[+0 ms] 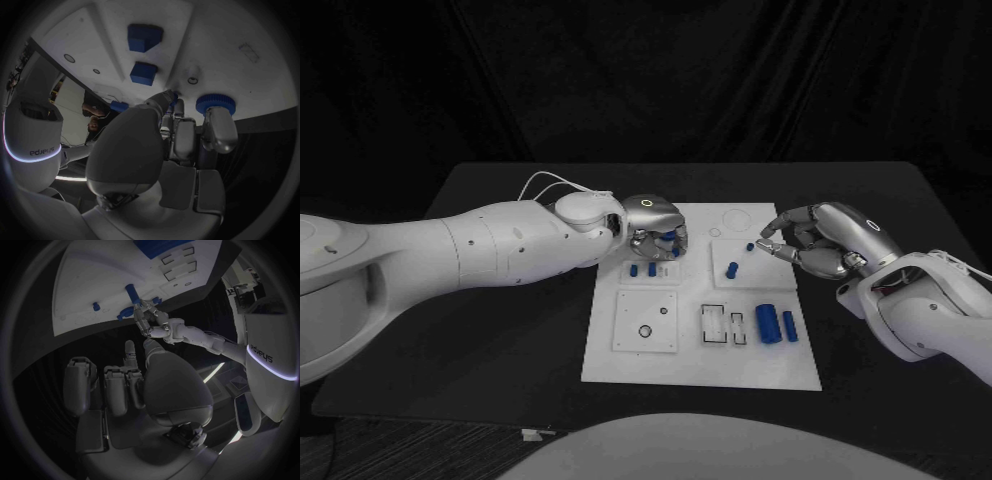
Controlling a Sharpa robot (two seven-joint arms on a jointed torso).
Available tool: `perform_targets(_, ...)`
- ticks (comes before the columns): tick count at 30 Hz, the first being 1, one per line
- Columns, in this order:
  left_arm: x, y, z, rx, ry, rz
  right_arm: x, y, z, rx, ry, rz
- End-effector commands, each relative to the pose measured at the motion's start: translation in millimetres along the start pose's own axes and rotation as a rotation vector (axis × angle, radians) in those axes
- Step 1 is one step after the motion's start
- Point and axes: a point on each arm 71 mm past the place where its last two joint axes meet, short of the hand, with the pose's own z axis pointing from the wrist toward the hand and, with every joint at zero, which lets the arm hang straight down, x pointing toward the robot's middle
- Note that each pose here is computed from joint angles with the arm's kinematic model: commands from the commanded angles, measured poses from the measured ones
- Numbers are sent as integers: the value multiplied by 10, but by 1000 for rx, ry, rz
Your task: Assemble the parts on the task board
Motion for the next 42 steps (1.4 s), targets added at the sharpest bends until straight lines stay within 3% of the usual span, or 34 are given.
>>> perform_targets(1,-42,-56,-41,46,-71,18,13,-15,-4,23,11,3)
perform_targets(8,-136,-64,-217,47,-133,30,22,-30,4,30,19,7)
perform_targets(14,-192,-25,-369,25,-140,30,49,-32,16,32,25,11)
perform_targets(20,-186,39,-482,-9,-120,21,93,-56,-5,40,37,16)
perform_targets(29,-162,121,-568,-48,-94,14,150,-87,-27,53,53,23)
perform_targets(42,-105,195,-558,-76,-50,4,163,-104,-36,59,56,25)
